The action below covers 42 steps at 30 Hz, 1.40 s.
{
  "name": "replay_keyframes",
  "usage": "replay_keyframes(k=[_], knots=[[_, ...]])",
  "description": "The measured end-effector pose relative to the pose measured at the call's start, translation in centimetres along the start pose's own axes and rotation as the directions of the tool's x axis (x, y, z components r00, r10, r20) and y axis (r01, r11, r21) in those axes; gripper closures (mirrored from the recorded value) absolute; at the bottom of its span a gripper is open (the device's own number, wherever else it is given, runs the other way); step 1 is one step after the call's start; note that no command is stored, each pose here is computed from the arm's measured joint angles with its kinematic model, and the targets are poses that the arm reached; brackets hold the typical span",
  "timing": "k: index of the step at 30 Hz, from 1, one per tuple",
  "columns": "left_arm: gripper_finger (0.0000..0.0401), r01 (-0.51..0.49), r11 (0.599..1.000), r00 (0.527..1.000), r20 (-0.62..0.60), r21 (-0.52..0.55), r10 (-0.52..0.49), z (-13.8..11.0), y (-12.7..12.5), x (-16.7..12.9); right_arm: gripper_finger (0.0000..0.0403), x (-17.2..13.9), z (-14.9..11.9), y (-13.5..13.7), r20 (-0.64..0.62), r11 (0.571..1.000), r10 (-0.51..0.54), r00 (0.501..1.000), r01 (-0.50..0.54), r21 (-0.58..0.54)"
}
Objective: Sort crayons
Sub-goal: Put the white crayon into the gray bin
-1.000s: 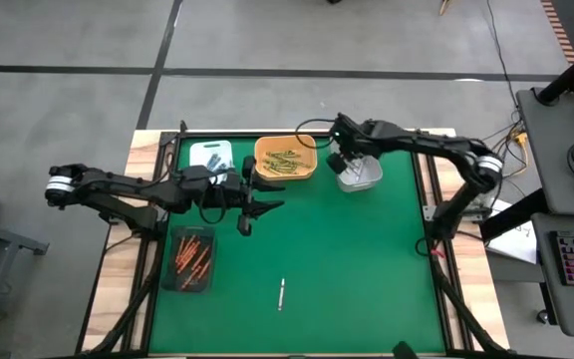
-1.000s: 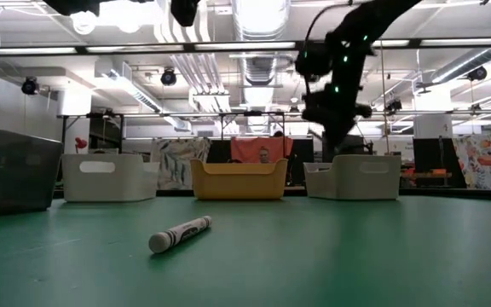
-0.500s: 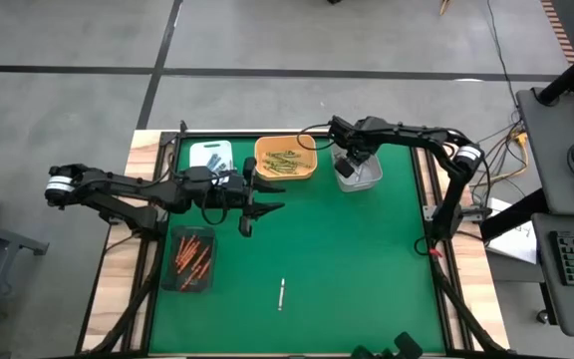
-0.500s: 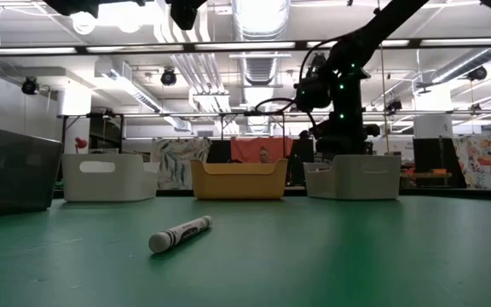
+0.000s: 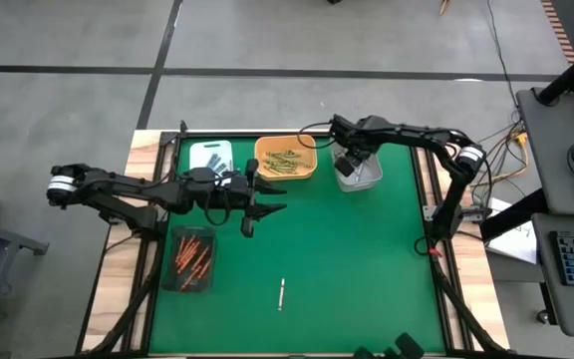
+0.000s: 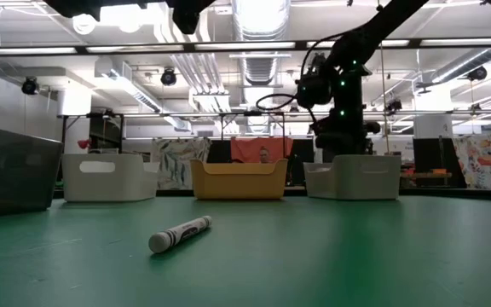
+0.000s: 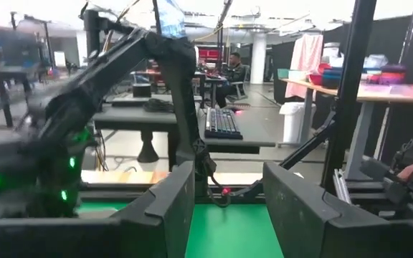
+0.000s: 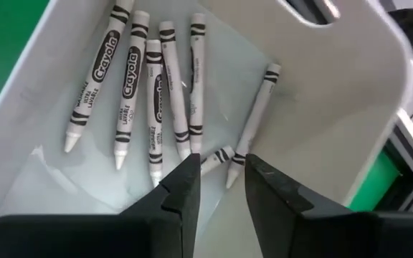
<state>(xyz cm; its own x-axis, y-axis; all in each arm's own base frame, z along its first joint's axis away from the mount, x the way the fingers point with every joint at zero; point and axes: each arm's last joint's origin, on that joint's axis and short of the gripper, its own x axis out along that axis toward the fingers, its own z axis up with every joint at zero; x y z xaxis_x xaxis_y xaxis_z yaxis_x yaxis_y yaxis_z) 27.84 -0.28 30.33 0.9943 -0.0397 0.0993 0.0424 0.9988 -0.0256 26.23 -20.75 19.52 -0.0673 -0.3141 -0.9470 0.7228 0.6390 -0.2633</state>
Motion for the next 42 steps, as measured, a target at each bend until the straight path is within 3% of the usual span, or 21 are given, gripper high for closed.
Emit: replay_keyframes(k=[6,10,16,19,25,30,35,40,42], knots=[[0.0253,-0.082,0.99,0.995,-0.065,-0.112,0.075,-1.4,-0.3,0.6,0.0308,-3.5,-0.7,-0.5,0.094,0.999,0.021,0.995,-0.024,0.027],[0.0253,-0.068,0.98,0.992,-0.117,-0.185,0.047,-2.8,-1.3,1.4,0.0317,-7.1,-1.8,-0.4,0.205,0.997,0.055,0.977,-0.065,0.038],[0.0255,-0.166,0.952,0.969,-0.22,-0.257,0.11,-4.0,-3.6,3.4,0.033,-12.6,-4.9,0.9,0.37,0.99,0.139,0.919,-0.142,-0.02],[0.0256,-0.227,0.941,0.932,-0.335,-0.253,0.135,-4.6,-5.0,4.8,0.0334,-14.7,-6.9,2.0,0.429,0.979,0.202,0.881,-0.184,-0.083],[0.0256,-0.396,0.905,0.771,-0.592,-0.159,0.233,-5.2,-7.7,6.9,0.0334,-17.1,-10.8,4.7,0.469,0.942,0.333,0.818,-0.27,-0.198],[0.0256,-0.466,0.877,0.643,-0.726,-0.117,0.245,-5.9,-10.4,8.1,0.0337,-17.2,-14.1,7.2,0.427,0.903,0.418,0.802,-0.316,-0.292],[0.0256,-0.57,0.82,0.459,-0.845,-0.045,0.273,-7.8,-13.3,8.1,0.0337,-16.3,-17.0,9.4,0.366,0.867,0.467,0.805,-0.337,-0.366],[0.0256,-0.646,0.763,0.346,-0.883,0.021,0.317,-9.4,-16.2,8.2,0.0339,-15.5,-18.7,10.6,0.332,0.849,0.489,0.807,-0.351,-0.395],[0.0256,-0.638,0.769,0.341,-0.88,0.042,0.331,-10.4,-17.6,8.4,0.0339,-15.3,-19.0,11.0,0.333,0.84,0.502,0.798,-0.358,-0.407]])
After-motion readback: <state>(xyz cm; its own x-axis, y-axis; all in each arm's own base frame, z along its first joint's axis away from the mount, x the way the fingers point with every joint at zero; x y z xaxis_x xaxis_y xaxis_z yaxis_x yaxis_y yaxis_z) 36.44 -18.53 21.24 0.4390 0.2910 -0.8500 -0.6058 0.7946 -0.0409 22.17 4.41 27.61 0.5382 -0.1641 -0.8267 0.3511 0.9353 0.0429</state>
